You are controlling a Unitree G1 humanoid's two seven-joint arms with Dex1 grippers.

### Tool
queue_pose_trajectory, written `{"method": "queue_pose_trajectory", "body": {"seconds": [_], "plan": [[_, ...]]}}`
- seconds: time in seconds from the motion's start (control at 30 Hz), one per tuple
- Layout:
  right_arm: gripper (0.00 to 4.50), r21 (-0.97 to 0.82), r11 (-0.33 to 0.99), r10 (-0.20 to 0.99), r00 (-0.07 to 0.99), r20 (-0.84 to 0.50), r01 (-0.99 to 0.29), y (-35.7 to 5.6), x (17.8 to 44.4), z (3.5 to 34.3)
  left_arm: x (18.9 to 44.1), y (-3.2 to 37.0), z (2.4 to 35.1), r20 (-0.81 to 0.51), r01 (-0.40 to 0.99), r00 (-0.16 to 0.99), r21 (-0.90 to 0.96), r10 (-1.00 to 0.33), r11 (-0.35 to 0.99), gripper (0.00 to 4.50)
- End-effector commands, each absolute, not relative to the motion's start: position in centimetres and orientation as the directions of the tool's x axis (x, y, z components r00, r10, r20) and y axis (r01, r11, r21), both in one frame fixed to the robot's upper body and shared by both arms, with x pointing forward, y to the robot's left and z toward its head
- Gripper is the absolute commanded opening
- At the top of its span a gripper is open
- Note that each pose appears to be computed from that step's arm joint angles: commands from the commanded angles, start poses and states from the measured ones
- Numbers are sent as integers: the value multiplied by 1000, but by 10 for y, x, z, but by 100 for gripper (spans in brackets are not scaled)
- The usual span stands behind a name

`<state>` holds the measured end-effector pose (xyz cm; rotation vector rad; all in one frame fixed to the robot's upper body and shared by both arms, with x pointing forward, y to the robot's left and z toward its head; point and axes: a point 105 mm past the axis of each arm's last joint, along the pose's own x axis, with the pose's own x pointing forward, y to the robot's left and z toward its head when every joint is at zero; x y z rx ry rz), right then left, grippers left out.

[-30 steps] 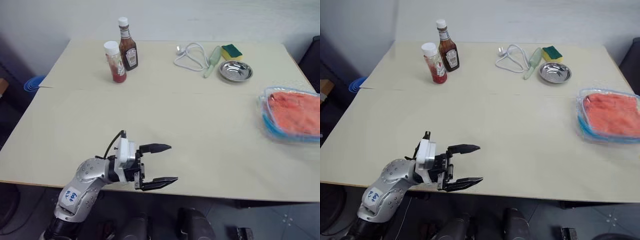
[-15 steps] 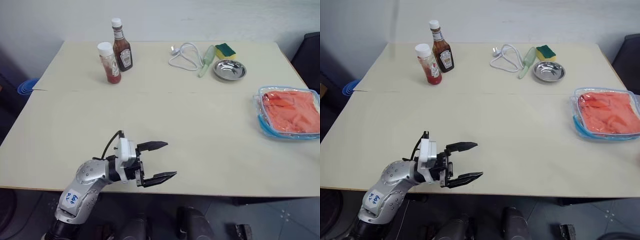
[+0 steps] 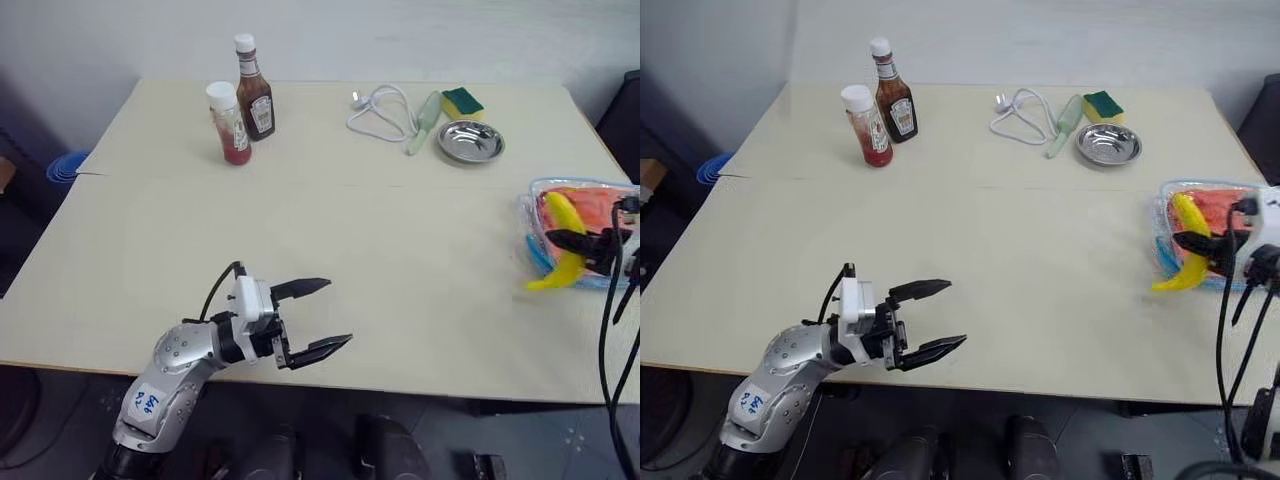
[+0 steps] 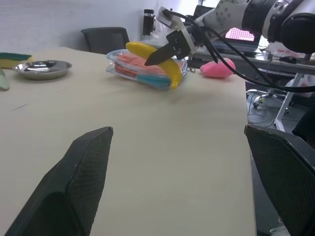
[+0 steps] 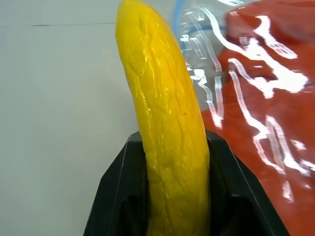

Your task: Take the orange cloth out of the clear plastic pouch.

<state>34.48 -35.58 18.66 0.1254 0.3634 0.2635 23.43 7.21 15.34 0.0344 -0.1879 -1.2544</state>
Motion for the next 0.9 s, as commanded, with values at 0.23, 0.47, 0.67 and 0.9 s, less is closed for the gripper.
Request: {"method": "queue_pose_trajectory", "body": {"seconds": [0.23,0.47,0.67,0.9], "plan": [[101,222,879,477,798,-369,-423,-290,354,205,238,76,163,143,931,298,177,-944,321,450],[101,148,898,439,858,-267,-414,-282,383,219,241,77,164,150,922,315,186,-937,340,450],[101,-98,979,182,983,7,-180,-291,435,241,242,73,162,156,925,312,178,-937,337,450],[101,-5,1000,-23,995,96,24,-280,460,215,252,69,167,172,922,293,207,-940,326,450]]}}
